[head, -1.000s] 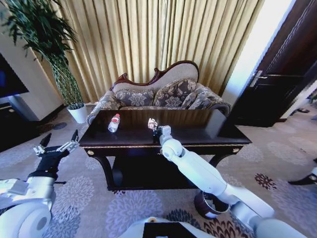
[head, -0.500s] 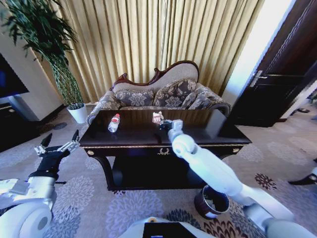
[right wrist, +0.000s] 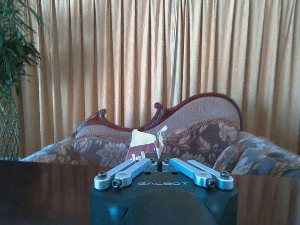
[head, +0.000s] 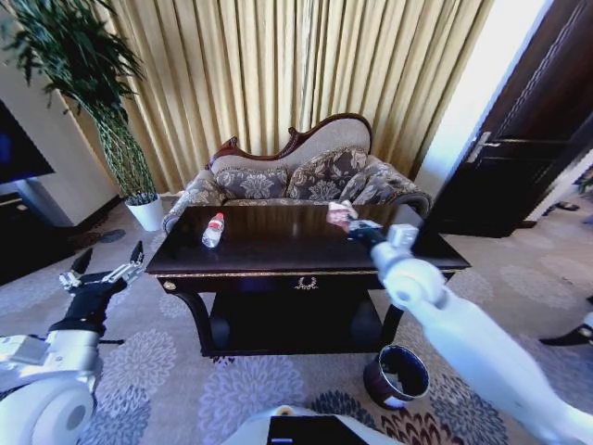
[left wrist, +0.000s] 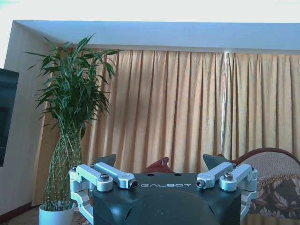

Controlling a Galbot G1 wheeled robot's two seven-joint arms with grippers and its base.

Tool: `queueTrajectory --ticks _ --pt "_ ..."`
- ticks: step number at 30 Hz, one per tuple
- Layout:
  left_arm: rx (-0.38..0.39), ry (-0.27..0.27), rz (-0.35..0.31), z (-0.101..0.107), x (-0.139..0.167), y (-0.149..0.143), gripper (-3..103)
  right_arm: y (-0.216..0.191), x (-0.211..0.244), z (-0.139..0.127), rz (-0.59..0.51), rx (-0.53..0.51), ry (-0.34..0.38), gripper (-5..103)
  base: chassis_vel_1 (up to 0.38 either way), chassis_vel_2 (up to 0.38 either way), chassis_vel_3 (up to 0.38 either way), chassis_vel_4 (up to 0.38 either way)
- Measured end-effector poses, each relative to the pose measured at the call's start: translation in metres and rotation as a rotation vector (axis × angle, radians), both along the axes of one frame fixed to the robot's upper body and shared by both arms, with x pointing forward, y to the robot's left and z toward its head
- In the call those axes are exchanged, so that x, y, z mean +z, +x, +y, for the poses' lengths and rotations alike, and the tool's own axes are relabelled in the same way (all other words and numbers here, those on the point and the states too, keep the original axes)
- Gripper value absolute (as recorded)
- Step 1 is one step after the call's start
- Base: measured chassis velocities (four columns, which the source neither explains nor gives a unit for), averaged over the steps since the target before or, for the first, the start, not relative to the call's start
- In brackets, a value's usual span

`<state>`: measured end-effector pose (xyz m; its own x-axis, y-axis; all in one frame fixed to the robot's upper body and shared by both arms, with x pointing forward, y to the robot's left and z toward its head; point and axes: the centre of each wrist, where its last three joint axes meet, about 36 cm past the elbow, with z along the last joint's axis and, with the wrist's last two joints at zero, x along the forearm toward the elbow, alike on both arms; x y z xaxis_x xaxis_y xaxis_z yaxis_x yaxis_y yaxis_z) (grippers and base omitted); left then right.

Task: Move to the front of the table and place the trash on the table into the trash bin.

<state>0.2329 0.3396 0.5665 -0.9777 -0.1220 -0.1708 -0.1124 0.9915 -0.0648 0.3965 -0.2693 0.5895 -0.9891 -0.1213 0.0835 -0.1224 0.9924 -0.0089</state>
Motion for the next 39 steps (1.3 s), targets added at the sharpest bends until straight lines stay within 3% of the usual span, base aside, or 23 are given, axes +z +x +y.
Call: queueTrajectory --ticks 9,15,24,39 --pt "-0.003 0.001 -0.008 0.004 0.004 0.0 100 -0.061 0.026 -0.03 -0.036 -0.049 0.012 0 0.0 0.0 0.0 0.0" --pt "-0.033 0.001 -0.002 0.004 0.004 0.0 100 -0.091 0.008 -0.051 -0.032 -0.097 0.032 0 0.0 0.0 0.0 0.0" --pt "-0.056 0.001 -0.007 0.005 0.007 0.002 100 -0.106 -0.026 -0.057 -0.071 -0.13 -0.022 0 0.0 0.0 0.0 0.0" --pt "-0.066 0.004 0.002 0.005 0.006 0.001 100 -0.12 -0.025 -0.045 -0.042 -0.11 0.015 0 0.013 -0.012 -0.014 0.011"
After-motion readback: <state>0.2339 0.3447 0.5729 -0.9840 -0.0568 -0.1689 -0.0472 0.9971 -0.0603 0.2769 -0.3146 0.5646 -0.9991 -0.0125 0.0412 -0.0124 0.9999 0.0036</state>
